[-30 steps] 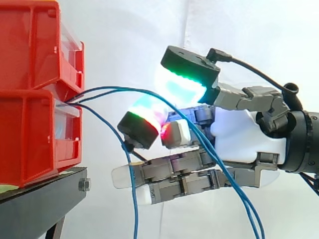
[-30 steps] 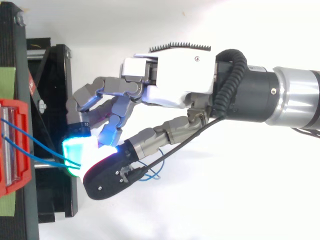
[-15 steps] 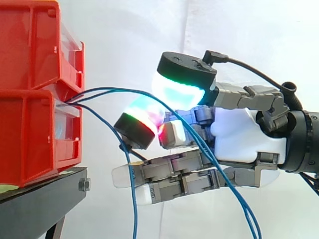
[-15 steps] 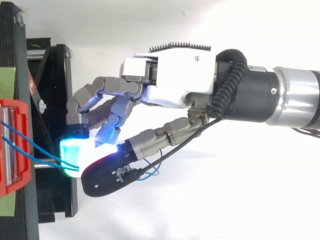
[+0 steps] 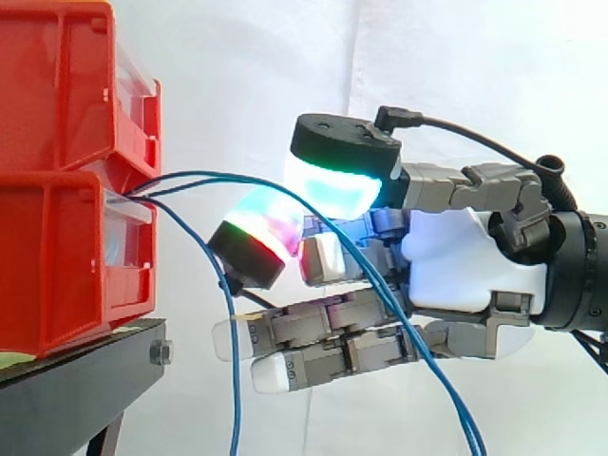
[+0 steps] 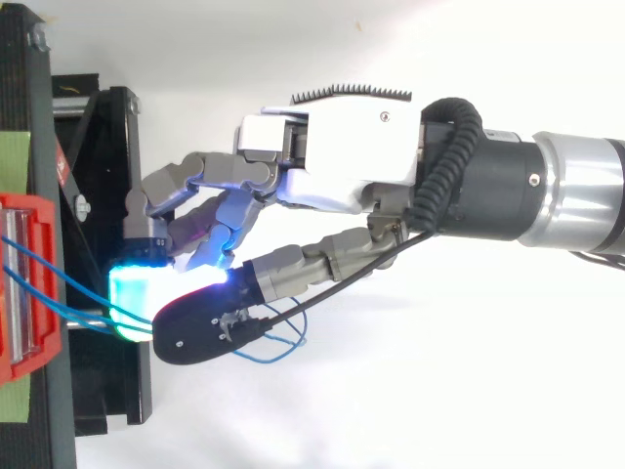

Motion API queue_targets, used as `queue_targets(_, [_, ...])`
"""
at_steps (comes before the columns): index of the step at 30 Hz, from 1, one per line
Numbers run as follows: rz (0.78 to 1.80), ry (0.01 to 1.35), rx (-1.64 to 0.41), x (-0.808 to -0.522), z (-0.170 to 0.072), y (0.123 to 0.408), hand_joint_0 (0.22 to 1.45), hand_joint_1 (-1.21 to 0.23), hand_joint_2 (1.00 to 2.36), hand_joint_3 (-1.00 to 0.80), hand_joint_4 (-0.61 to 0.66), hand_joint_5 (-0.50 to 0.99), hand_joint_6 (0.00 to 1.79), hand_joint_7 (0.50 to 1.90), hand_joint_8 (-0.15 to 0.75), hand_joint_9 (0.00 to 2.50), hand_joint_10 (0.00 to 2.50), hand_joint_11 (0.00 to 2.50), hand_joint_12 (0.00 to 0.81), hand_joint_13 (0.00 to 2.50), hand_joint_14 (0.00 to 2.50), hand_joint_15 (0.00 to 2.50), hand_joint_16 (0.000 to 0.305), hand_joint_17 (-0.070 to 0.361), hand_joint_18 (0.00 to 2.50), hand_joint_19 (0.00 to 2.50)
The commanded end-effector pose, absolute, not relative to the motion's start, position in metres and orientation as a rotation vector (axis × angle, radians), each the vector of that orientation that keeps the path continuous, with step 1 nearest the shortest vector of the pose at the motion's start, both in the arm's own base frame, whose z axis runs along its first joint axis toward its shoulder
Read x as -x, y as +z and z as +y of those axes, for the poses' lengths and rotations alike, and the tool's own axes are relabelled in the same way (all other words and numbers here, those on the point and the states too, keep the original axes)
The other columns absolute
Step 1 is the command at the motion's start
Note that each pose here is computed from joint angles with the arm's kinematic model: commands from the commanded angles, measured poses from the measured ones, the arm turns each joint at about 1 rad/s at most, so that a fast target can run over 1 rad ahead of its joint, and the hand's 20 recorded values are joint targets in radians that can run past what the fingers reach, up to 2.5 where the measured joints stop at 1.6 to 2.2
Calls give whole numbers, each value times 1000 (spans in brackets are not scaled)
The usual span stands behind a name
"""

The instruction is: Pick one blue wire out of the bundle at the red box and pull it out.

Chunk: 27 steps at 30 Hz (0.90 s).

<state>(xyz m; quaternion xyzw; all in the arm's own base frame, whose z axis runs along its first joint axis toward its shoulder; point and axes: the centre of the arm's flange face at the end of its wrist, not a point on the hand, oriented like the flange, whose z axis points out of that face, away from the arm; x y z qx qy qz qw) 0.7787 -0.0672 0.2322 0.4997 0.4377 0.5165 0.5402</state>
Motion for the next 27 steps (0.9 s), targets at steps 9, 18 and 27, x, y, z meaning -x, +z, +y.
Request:
queue_targets(9, [1040,1229,-1187,-779,-66,232,518,-637,1006,-365,178,-82,610,1203,269,1074,19,632,407,555,13,360,63,142,354,395])
queue_targets(18, [1038,1229,-1188,-779,-67,232,518,-674,1006,-364,174,-86,644,1180,265,1083,20,659,401,560,14,361,62,139,356,395])
queue_targets(27, [1040,1228,-1189,-779,-67,232,522,-781,1005,-407,160,-117,751,1066,252,1076,24,710,381,548,14,371,58,130,332,410])
